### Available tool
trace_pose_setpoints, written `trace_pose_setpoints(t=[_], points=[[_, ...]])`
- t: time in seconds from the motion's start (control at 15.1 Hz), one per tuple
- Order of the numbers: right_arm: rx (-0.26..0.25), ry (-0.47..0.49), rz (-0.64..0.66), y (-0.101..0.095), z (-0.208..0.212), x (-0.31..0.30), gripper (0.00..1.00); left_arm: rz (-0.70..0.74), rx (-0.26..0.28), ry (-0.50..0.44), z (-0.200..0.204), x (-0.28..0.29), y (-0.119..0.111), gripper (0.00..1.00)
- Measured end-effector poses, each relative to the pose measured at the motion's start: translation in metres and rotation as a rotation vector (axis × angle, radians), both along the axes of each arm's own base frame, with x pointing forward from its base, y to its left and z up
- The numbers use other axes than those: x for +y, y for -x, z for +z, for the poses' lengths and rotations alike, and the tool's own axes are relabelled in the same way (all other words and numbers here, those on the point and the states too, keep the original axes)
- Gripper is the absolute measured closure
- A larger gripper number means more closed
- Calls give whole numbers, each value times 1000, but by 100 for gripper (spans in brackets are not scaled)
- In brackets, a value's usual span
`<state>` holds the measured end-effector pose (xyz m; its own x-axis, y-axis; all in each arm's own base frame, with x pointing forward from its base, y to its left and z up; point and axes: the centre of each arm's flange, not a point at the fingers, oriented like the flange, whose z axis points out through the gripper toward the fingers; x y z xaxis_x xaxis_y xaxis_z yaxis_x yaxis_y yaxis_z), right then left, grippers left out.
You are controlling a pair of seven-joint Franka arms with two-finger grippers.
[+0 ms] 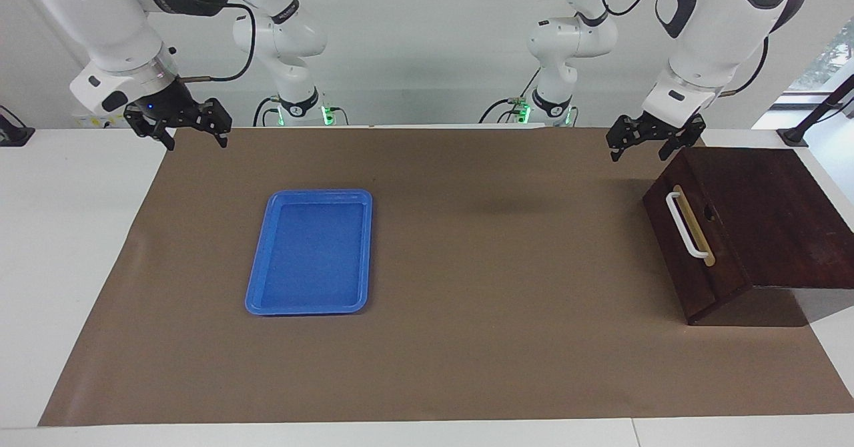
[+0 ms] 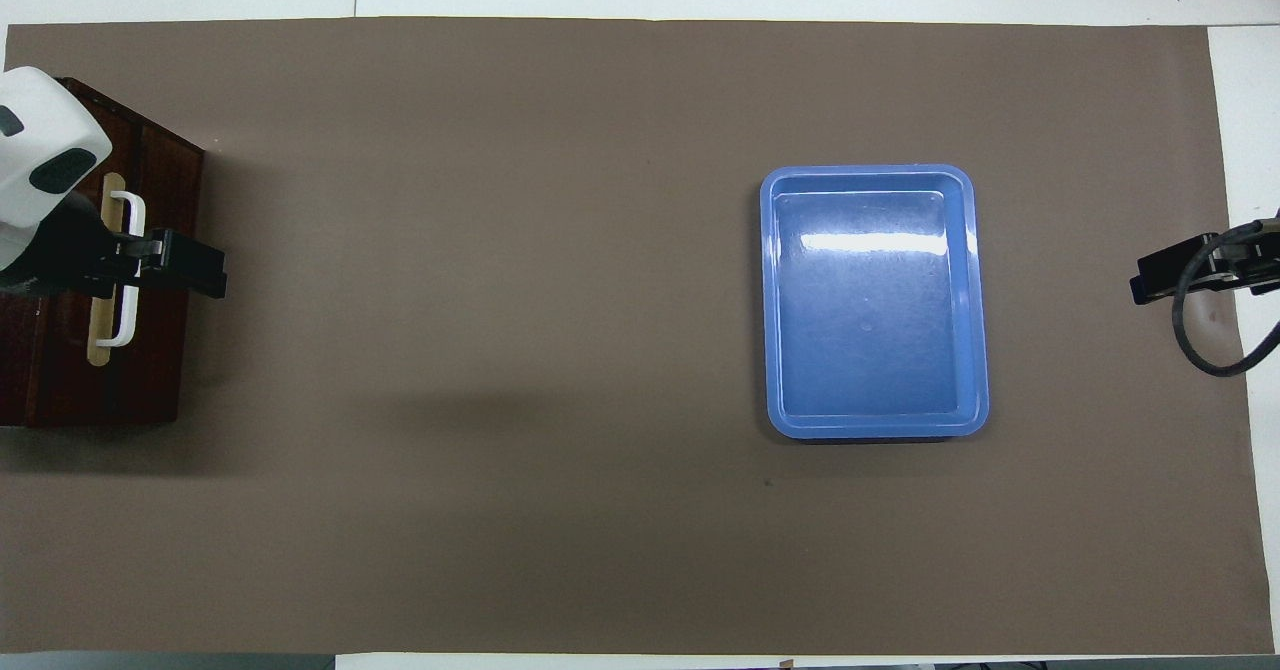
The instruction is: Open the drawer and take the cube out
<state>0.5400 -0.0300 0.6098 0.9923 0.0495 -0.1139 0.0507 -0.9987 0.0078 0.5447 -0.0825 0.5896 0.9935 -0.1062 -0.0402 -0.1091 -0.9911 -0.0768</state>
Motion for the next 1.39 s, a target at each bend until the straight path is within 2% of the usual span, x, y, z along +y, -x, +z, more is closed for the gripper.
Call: trace_pose_setpoints(t=[0.2, 0.33, 0.6, 0.8, 1.39], points=[[0, 0, 0, 0, 0, 0, 0, -36, -17, -125, -29, 5, -7, 0], [0, 0, 0, 0, 0, 0, 0, -68, -9, -206, -57, 9, -16, 0], [0, 0, 0, 0, 0, 0, 0, -128, -1, -309, -111, 18, -37, 0], [0, 0, 0, 0, 0, 0, 0, -151, -10, -334, -140, 29, -42, 0], [0, 0, 0, 0, 0, 0, 0, -148, -75, -293, -184, 63, -40, 0]])
